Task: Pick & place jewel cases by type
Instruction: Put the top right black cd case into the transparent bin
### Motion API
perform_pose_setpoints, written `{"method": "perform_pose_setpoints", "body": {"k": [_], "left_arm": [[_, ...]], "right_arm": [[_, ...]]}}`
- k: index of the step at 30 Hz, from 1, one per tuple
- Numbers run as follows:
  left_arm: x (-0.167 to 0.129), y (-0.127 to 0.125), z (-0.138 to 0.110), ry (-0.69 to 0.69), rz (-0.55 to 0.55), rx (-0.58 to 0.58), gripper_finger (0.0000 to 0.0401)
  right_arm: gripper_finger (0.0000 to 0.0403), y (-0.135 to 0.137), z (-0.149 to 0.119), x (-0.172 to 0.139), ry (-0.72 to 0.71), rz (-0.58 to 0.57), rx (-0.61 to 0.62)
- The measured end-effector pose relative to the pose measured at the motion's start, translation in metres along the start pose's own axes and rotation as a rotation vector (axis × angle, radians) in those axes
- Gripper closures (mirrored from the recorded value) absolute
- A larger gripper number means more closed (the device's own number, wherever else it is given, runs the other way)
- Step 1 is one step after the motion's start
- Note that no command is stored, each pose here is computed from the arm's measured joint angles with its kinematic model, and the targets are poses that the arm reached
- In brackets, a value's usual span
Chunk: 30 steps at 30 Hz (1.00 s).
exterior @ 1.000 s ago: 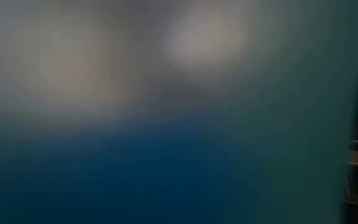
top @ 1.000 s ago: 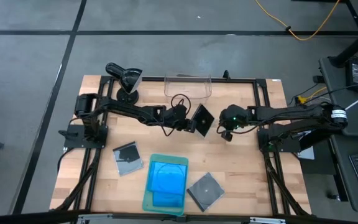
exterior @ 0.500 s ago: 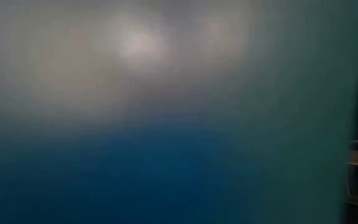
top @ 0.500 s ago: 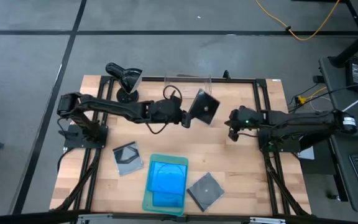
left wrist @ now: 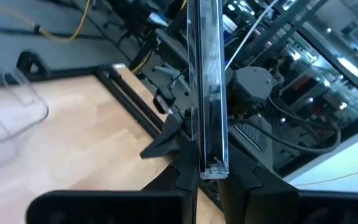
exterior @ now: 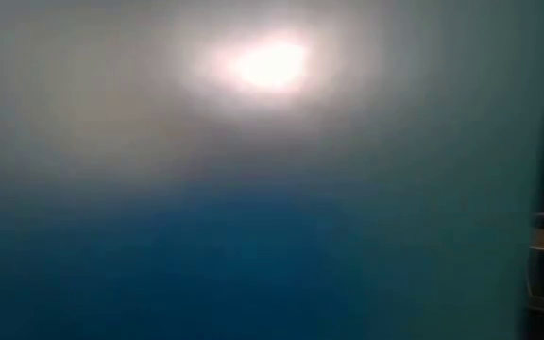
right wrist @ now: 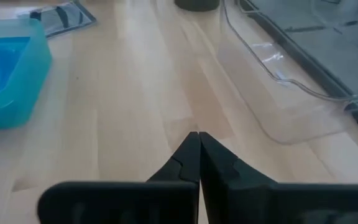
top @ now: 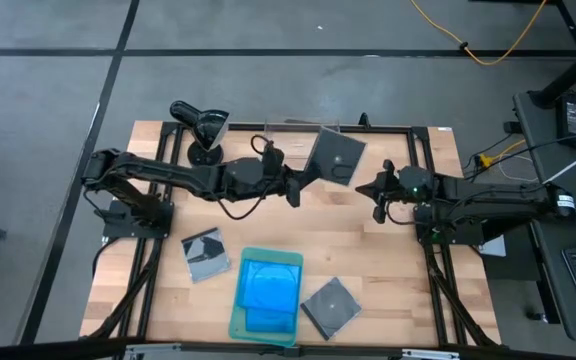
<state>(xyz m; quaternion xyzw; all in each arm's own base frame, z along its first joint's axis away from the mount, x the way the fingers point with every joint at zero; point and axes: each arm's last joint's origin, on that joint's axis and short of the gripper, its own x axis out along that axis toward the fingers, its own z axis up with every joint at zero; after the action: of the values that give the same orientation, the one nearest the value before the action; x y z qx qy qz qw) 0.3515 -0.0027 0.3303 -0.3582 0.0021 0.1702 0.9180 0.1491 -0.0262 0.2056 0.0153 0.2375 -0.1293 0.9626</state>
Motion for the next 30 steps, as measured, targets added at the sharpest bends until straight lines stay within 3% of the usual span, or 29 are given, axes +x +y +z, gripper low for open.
{"method": "perform_pose_setpoints", "body": {"k": [8, 16, 26, 30], "left_arm": [[-0.007, -0.014, -0.012, 0.006, -0.029, 0.083, 0.0376], [-0.017, -0.03, -0.027, 0.023, -0.065, 0.314, 0.0377], [-0.03, -0.046, -0.038, -0.03, 0.0, 0.552, 0.0377], [-0.036, -0.056, -0.036, -0.091, 0.075, 0.676, 0.0377]], "right_arm": [[0.0399, 0.002, -0.001, 0.0, 0.007, 0.066, -0.006], [0.0399, 0.004, 0.005, -0.002, -0.049, 0.157, -0.021], [0.0399, 0.004, 0.006, -0.004, -0.067, 0.158, -0.001], [0.0399, 0.004, 0.006, -0.004, -0.068, 0.158, 0.002]]}}
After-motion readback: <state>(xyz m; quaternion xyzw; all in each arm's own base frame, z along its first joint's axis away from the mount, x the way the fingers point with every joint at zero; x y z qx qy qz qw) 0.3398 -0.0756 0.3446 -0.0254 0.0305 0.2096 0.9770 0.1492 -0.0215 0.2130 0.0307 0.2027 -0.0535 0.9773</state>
